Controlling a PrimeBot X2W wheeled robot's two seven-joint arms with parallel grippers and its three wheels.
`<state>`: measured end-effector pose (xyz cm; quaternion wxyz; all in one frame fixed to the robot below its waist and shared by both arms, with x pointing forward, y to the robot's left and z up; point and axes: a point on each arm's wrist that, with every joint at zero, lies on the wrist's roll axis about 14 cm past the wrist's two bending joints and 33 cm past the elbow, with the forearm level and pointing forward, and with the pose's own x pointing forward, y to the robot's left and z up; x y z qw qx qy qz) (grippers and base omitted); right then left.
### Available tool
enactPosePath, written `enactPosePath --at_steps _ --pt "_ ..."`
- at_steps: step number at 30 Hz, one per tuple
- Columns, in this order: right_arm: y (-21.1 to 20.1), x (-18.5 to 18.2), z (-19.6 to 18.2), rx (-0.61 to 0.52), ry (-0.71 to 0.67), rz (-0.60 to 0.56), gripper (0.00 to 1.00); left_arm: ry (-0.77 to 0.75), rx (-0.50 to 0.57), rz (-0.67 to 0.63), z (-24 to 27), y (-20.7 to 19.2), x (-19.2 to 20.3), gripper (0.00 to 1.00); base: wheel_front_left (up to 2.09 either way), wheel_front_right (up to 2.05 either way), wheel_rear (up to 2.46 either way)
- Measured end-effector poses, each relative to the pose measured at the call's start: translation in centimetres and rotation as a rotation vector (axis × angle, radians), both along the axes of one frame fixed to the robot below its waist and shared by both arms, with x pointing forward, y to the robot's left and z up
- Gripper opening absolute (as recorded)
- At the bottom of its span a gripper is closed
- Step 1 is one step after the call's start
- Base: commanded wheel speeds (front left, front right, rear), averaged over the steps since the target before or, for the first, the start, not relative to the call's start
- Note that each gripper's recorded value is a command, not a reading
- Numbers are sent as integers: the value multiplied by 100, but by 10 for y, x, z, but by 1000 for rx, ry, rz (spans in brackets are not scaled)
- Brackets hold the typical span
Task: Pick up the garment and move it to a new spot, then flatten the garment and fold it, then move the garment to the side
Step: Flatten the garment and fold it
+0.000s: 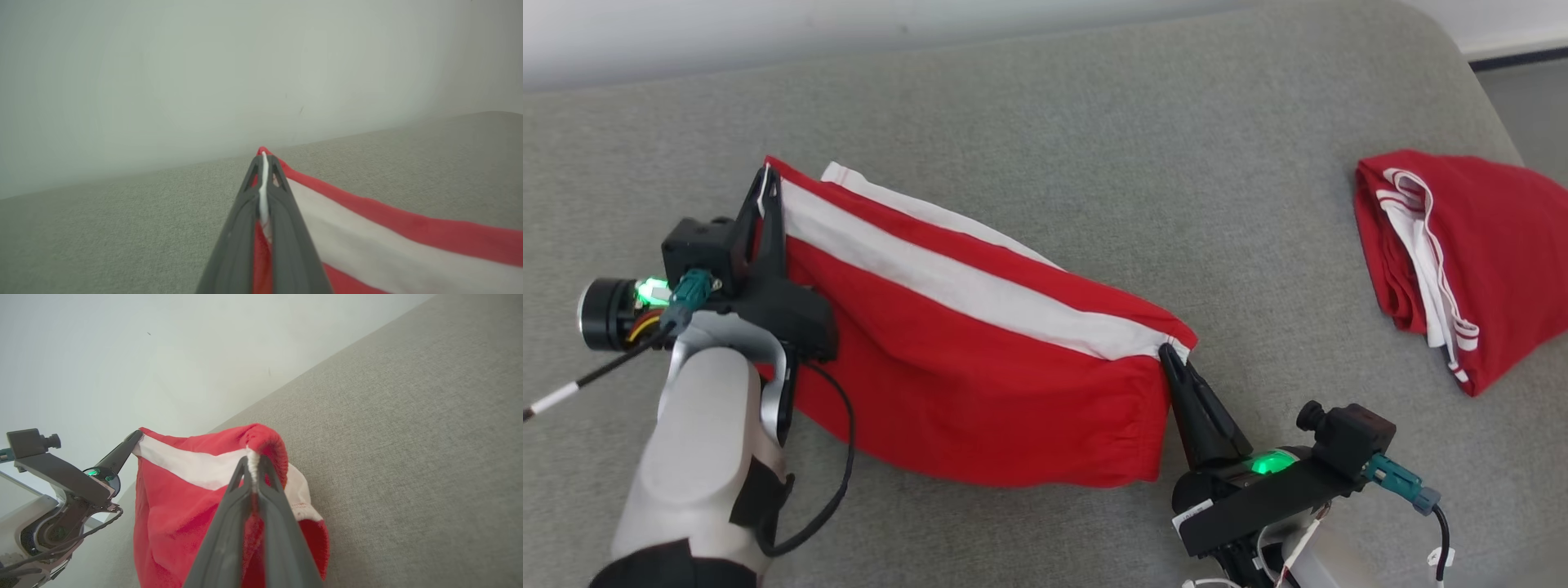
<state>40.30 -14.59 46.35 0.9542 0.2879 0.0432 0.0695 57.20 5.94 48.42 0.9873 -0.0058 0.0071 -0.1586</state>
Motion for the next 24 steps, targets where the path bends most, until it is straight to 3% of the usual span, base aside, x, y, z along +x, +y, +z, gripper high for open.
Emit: enactPosePath --at_steps 10,20,21,22,23,24 --pt "-25 -1 -18 -17 54 -89 0 57 83 -44 -29 -21 26 0 0 0 0" --pt "-27 8 -18 -49 46 -98 0 107 136 -51 -54 -27 35 0 0 0 0" --pt "-28 9 -17 -52 42 -102 25 108 141 -51 -55 -27 35 0 0 0 0" --pt "-29 9 -18 -62 41 -107 43 107 143 -51 -56 -28 35 0 0 0 0" --pt "-31 9 -18 -78 41 -110 93 103 145 -49 -55 -28 36 27 0 0 0" --pt "-33 9 -19 -107 41 -110 100 94 148 -46 -52 -27 36 100 0 0 0"
